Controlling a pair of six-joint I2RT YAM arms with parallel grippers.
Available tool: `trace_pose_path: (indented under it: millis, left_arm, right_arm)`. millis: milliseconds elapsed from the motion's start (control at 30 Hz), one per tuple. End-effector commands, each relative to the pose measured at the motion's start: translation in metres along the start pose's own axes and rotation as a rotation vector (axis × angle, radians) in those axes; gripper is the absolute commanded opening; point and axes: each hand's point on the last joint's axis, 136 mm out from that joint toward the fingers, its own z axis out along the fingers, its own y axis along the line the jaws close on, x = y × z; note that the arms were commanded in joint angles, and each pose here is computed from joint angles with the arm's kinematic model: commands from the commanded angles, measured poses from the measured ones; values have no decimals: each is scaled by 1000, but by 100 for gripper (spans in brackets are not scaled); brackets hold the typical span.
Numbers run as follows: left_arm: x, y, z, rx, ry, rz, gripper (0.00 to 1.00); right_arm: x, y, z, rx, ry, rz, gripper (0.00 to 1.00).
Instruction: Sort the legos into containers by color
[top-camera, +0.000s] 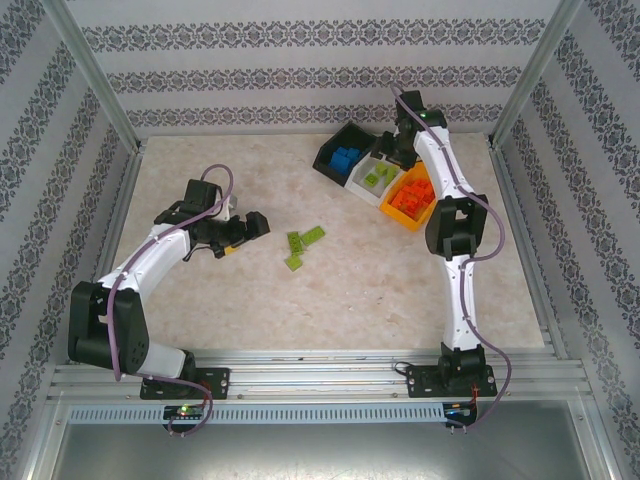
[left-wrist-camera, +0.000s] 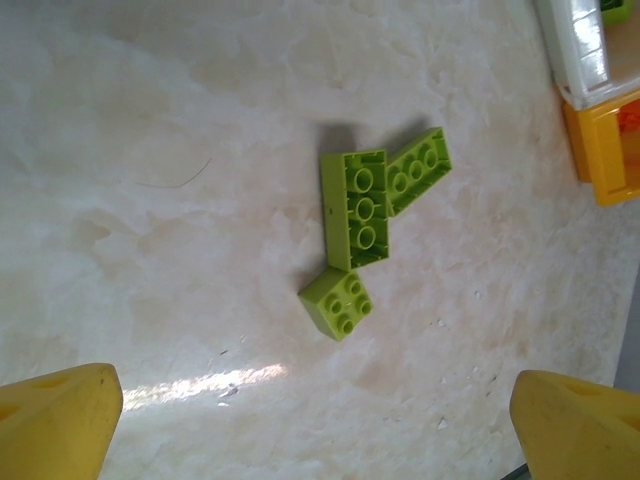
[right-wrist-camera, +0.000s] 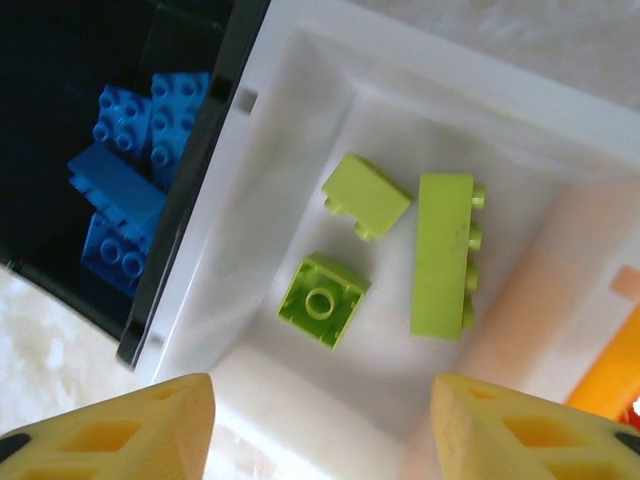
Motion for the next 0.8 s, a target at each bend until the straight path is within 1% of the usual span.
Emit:
trace_pose_path:
  millis: [0,67,167,300,400,433,500,600,700,767]
  left_arm:
    - [-5,-4,2,49,-30,-21,100]
    - [-3,-4,2,60,-35,-26,100]
    - [-1,-3,2,69,-43,-32,100]
    - [3,-2,1,79,-51,-40,100]
    - [4,-2,-1,80,-59,-41,100]
    - [5,-1,-1,78,-59,-42,100]
    - [6,-1,-3,74,-61,-43,100]
    - [8,-1,-7,70,-62,-39,100]
    - [12,1,-11,57,-67,-34,100]
    - [15,3,-15,50,-73,-32,100]
  right_arm:
    - [11,37,-57,-104,-27,-82,64]
    - [32,52,-62,-140,14,-130,67]
    - [79,76,-58,-194,120,-206,73]
    - [144,94,-42,-151,239,-319,84]
    - [179,101,-29,-97,304,-322,86]
    - [187,102,-25,-80,318,-297,86]
    - [204,103,-15,-52,346,-194,86]
    - [217,99,-5,18,322,1,85]
    - [230,109,6,-7,327,201,81]
    - [239,111,12,20,336,320,78]
